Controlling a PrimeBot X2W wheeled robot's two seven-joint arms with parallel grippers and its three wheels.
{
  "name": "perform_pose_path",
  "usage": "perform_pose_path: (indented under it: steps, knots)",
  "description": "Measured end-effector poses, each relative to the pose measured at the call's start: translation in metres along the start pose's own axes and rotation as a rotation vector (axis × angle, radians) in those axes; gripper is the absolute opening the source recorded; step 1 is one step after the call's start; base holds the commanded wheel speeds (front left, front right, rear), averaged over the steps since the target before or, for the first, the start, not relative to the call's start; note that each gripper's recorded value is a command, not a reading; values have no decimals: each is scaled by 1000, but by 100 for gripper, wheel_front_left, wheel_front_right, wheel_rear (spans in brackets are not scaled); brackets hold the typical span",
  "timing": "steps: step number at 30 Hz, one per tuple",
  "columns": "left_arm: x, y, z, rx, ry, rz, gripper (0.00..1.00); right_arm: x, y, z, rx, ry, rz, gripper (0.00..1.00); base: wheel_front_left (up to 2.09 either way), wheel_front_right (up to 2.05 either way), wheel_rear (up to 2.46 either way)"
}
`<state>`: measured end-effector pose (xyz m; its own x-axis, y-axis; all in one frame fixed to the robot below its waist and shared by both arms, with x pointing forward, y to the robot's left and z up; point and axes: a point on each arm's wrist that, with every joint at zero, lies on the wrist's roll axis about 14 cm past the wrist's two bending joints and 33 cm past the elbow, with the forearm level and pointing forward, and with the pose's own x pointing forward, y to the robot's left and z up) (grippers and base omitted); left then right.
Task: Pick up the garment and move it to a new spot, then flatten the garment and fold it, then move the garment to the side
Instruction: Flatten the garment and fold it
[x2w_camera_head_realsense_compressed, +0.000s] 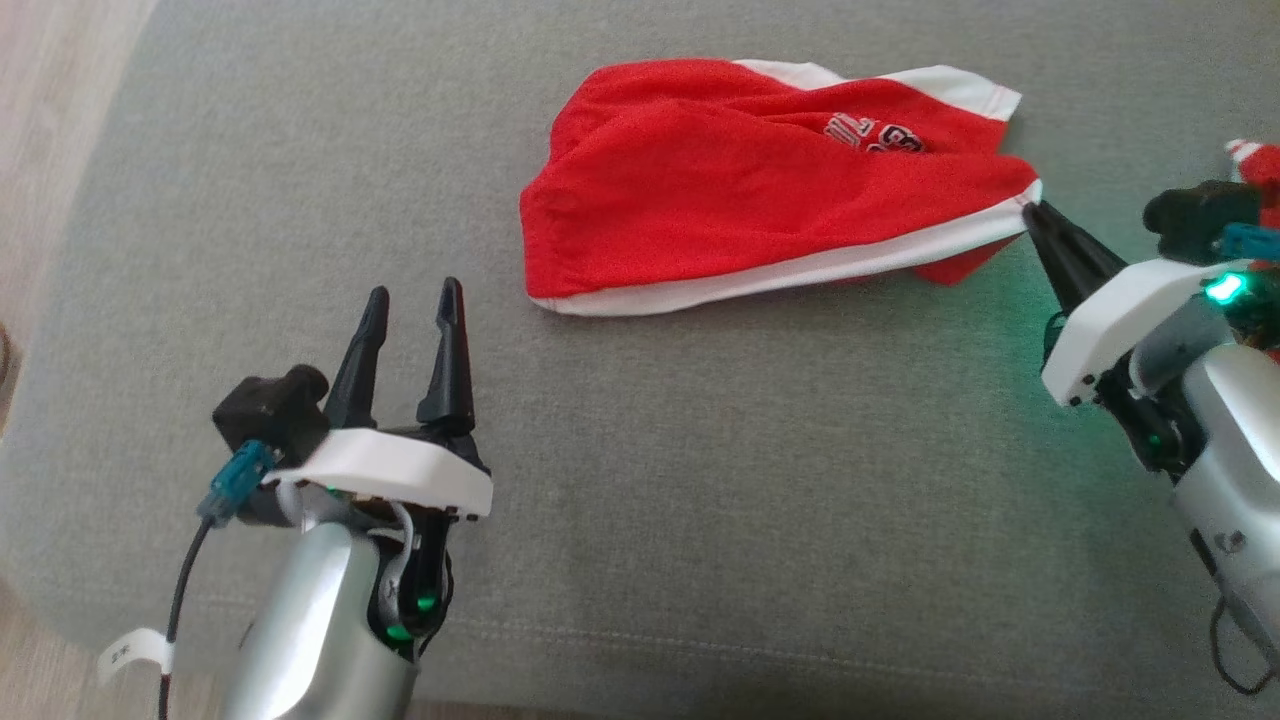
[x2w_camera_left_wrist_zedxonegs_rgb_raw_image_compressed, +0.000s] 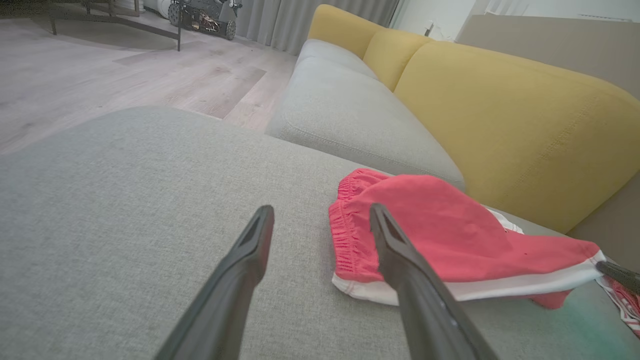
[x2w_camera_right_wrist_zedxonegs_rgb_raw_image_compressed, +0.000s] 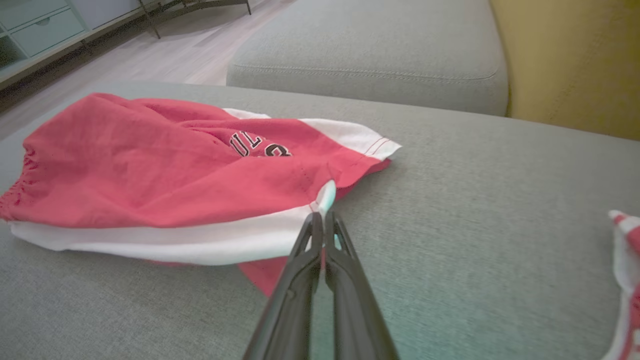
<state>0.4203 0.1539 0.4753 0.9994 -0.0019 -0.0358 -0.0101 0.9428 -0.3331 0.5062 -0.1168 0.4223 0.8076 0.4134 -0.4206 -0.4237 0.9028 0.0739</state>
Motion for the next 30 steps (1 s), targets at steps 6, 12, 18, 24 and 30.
perform_pose_path:
  steps: [6,12,18,24,30]
  knots:
    - [1,-10,1,7,-6,-29,100,-25,-23,-1,23,-17,-69,0,0,0,0]
    - [1,-22,-20,19,57,-82,100,-49,-39,-23,69,18,-123,0,0,0,0]
    - [-8,-45,-68,59,205,-197,100,-58,-40,-28,77,22,-136,0,0,0,0]
    - [-1,-59,-108,174,347,-300,100,-60,-36,-31,86,28,-139,0,0,0,0]
    - [10,-61,-127,246,411,-337,100,-62,-39,-37,84,47,-150,0,0,0,0]
